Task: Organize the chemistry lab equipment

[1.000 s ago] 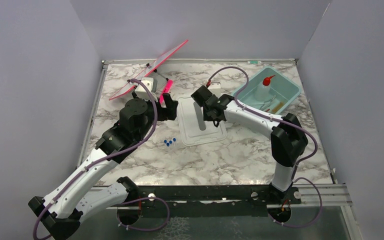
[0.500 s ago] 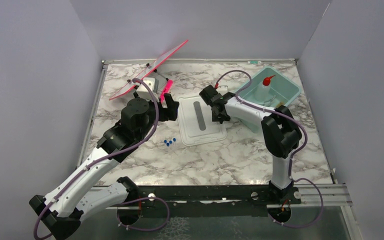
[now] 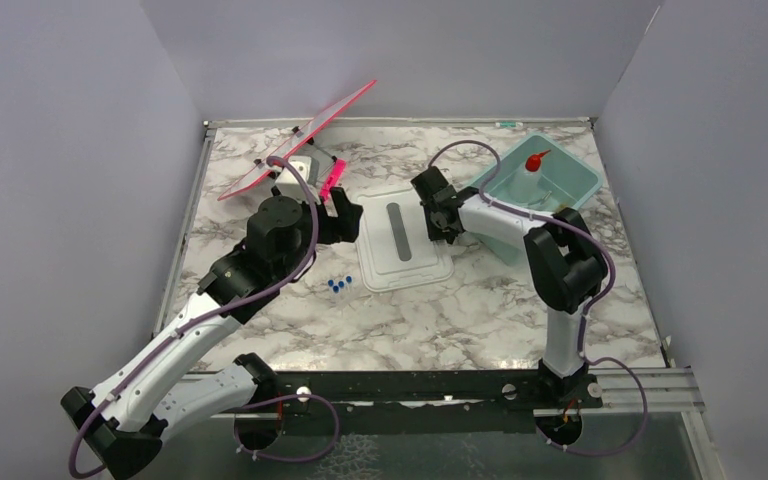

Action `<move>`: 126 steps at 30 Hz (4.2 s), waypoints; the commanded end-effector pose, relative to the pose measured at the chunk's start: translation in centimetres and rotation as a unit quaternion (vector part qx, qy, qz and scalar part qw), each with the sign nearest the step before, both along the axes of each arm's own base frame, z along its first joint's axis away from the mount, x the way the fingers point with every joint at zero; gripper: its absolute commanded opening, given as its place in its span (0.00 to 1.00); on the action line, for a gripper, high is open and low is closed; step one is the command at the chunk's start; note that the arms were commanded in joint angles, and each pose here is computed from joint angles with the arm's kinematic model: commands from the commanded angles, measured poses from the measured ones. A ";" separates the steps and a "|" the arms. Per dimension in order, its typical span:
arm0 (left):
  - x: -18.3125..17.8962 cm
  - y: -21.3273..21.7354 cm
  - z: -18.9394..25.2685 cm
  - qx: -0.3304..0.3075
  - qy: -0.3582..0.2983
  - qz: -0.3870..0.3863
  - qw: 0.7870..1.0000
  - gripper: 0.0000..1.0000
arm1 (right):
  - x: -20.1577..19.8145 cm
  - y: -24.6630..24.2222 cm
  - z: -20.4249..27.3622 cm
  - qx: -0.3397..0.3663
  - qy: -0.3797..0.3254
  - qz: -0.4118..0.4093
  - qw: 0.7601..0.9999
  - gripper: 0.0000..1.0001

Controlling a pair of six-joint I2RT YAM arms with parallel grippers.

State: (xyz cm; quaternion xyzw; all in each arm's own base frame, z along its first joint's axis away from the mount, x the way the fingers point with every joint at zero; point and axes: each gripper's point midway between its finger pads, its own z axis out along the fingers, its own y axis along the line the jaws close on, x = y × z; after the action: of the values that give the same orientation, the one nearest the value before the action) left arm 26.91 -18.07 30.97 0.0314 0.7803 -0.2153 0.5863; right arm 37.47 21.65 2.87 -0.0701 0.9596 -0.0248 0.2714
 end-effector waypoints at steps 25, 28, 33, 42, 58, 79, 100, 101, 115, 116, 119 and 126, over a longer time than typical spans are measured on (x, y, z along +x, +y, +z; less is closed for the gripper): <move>0.1 -1.1 -0.2 -0.117 0.045 0.031 0.992 0.80 | 2.1 0.6 18.1 0.098 -0.212 0.048 0.971 0.01; 0.0 -1.3 1.0 -0.121 0.030 0.019 0.992 0.80 | 1.8 0.1 20.7 0.111 -0.238 0.034 0.964 0.01; -0.3 -1.6 3.1 -0.118 0.004 -0.003 0.993 0.81 | 2.0 -2.3 24.9 0.098 -0.286 -0.018 0.953 0.01; -0.7 -3.1 5.7 -0.106 -0.026 -0.059 0.992 0.81 | 2.6 -11.6 29.8 0.032 -0.326 -0.154 0.932 0.00; -0.3 -3.3 4.8 -0.086 -0.035 -0.064 0.994 0.81 | -2.0 -25.7 20.1 0.057 -0.185 -0.448 0.873 0.01; -0.2 -2.3 3.4 -0.076 -0.033 -0.043 0.996 0.81 | -2.4 -25.0 14.5 0.029 -0.076 -0.425 0.902 0.01; -0.2 -2.1 2.8 -0.061 -0.033 -0.043 0.997 0.81 | -3.8 -25.6 15.1 0.002 -0.067 -0.411 0.909 0.33; -0.2 -2.1 2.8 -0.061 -0.033 -0.042 0.997 0.81 | -3.9 -25.7 15.2 0.002 -0.068 -0.412 0.909 0.34; -0.1 -2.4 2.9 -0.053 -0.034 -0.048 0.997 0.81 | -6.5 -26.3 14.1 -0.002 -0.071 -0.444 0.893 0.40; -0.1 -2.4 2.8 -0.052 -0.033 -0.049 0.997 0.81 | -6.4 -26.3 14.1 -0.004 -0.072 -0.443 0.894 0.41; 0.0 -2.4 2.9 -0.051 -0.033 -0.049 0.997 0.81 | -5.8 -26.2 13.9 -0.004 -0.076 -0.428 0.901 0.44; 0.0 -2.5 2.8 -0.047 -0.032 -0.051 0.997 0.81 | -3.7 -25.4 17.3 0.023 -0.115 -0.381 0.917 0.52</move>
State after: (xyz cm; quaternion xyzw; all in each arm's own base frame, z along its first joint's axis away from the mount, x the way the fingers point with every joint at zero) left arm 26.78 -20.64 33.35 0.0459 0.7511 -0.2852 0.5936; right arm 32.30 -3.80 16.97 0.3341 0.8820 -0.1307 0.3057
